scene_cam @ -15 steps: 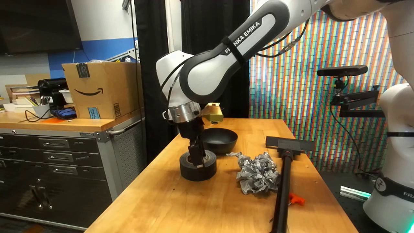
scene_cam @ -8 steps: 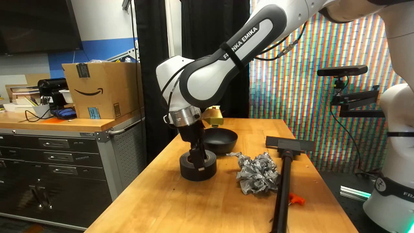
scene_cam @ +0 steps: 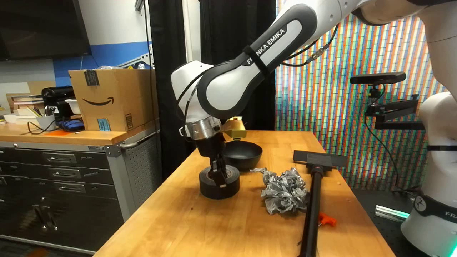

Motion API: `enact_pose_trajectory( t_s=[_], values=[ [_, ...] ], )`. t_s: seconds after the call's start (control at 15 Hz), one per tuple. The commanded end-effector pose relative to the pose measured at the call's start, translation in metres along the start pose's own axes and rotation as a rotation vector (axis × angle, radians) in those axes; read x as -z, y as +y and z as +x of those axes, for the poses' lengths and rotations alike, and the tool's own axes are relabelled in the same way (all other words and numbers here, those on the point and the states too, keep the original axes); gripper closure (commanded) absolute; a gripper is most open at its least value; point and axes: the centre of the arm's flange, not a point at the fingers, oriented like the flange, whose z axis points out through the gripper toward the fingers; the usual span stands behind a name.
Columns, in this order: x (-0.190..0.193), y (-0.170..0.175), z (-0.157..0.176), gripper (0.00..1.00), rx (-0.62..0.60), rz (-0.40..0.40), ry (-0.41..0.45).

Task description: Move the black masking tape to the right

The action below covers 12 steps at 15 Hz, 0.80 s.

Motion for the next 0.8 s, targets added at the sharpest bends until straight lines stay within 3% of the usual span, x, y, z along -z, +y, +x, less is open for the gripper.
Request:
enact_pose_trajectory(
  t_s=[0.0,0.07,0.73],
  values=[
    [0.008,-0.020,0.006,0.85,0.052,0.003,0.011],
    [0.008,-0.029,0.008,0.92,0.069,0.003,0.009],
    [0.013,-0.152,0.023,0.92,0.325,-0.026,-0.007]
  ],
)
